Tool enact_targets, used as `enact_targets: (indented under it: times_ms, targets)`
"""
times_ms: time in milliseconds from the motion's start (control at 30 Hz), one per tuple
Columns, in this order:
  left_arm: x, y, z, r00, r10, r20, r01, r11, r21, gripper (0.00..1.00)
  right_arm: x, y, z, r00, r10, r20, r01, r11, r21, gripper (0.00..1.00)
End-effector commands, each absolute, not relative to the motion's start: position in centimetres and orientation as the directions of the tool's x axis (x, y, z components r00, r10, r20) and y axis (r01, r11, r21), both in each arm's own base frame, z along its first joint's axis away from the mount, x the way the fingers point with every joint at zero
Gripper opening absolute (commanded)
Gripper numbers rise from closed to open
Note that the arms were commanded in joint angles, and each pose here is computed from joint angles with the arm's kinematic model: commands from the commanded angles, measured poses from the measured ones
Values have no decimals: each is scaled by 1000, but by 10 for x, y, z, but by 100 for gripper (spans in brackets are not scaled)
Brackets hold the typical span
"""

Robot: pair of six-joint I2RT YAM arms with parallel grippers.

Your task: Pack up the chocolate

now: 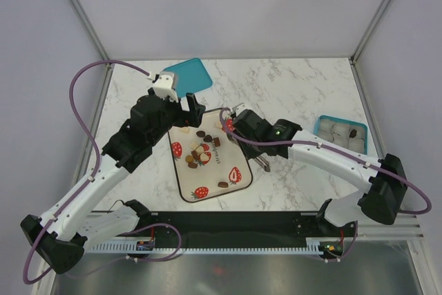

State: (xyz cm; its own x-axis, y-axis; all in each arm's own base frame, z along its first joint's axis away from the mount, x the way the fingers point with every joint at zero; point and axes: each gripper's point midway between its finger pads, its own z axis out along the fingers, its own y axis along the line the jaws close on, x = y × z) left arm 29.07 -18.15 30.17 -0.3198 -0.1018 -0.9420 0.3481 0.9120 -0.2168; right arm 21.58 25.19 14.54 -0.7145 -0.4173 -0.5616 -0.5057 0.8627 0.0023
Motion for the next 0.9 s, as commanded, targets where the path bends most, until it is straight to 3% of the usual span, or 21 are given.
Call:
enact_targets:
  times_ms: [0,167,333,633,867]
  targets:
    - [290,-176,314,-273,-103,-957,347,917,-198,100,248,237,181,-717,-293,-633,-312,946,-84,33]
    - [289,-180,314,-281,-109,-953,360,909,-210,100,278,178,195,-760,-134,-636,-34,985,-167,32]
    - [287,-186,312,-297,-115,-948,384,895,-229,100,282,112,197,-754,77,-653,221,965,-141,32]
    - [283,-191,312,-310,-122,-943,406,880,-247,100,250,13,179,-748,234,-621,457,860,-227,33]
    - [282,-193,313,-316,-130,-940,413,873,-260,100,224,-33,155,-758,288,-585,548,767,-333,33]
